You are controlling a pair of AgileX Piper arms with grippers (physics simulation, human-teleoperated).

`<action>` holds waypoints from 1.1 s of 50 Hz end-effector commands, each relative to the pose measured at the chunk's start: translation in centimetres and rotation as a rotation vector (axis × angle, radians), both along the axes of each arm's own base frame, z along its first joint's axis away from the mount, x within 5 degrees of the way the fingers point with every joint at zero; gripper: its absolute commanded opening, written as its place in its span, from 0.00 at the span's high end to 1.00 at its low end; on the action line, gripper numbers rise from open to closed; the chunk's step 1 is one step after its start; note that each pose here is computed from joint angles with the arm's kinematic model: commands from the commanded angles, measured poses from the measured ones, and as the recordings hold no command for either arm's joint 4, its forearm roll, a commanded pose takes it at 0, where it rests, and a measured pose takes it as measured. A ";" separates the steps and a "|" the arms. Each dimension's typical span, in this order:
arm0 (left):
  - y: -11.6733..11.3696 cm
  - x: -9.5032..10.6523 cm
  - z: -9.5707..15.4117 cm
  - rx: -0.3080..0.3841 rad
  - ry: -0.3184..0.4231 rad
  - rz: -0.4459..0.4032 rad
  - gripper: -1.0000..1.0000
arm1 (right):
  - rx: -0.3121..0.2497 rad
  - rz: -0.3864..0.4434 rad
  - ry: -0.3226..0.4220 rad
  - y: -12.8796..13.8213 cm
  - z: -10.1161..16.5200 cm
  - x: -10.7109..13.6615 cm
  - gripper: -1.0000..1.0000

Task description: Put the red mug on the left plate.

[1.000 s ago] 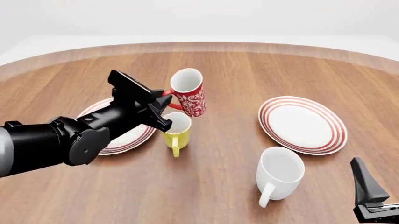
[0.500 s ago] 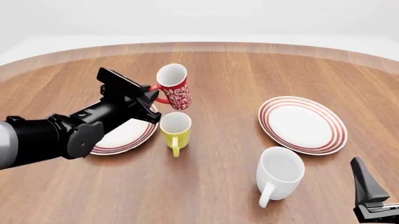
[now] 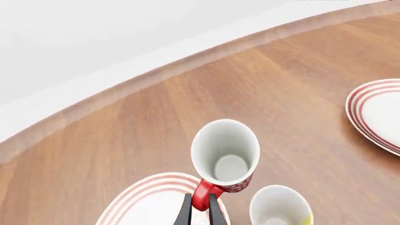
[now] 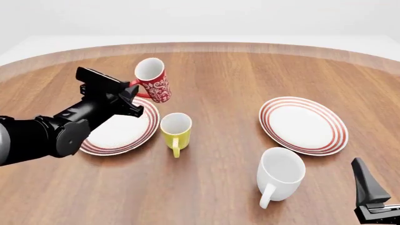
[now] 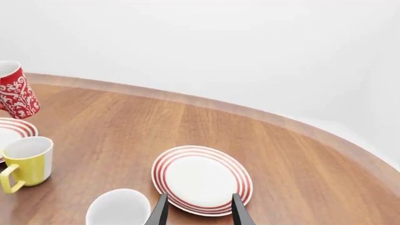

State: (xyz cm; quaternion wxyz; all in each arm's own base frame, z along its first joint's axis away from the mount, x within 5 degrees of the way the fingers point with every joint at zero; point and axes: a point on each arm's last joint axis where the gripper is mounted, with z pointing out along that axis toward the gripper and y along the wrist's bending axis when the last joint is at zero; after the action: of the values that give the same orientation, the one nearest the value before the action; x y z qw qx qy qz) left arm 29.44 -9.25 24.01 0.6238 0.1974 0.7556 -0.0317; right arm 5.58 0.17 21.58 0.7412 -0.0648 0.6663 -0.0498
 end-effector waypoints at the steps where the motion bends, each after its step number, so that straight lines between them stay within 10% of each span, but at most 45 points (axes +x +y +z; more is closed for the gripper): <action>1: 2.1 0.1 -0.3 -0.002 -0.025 0.069 1.00 | 0.000 0.000 0.001 0.0 0.0 0.0 0.00; 55: 7.7 0.6 -5.2 0.145 0.009 0.219 1.00 | 0.000 0.000 0.000 0.0 0.0 0.0 0.00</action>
State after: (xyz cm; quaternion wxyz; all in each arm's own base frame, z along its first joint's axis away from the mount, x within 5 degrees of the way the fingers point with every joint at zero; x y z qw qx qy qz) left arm 29.72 -2.44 19.12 0.6067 0.1614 0.7748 0.0744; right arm 5.58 0.17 21.58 0.7412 -0.0649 0.6663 -0.0498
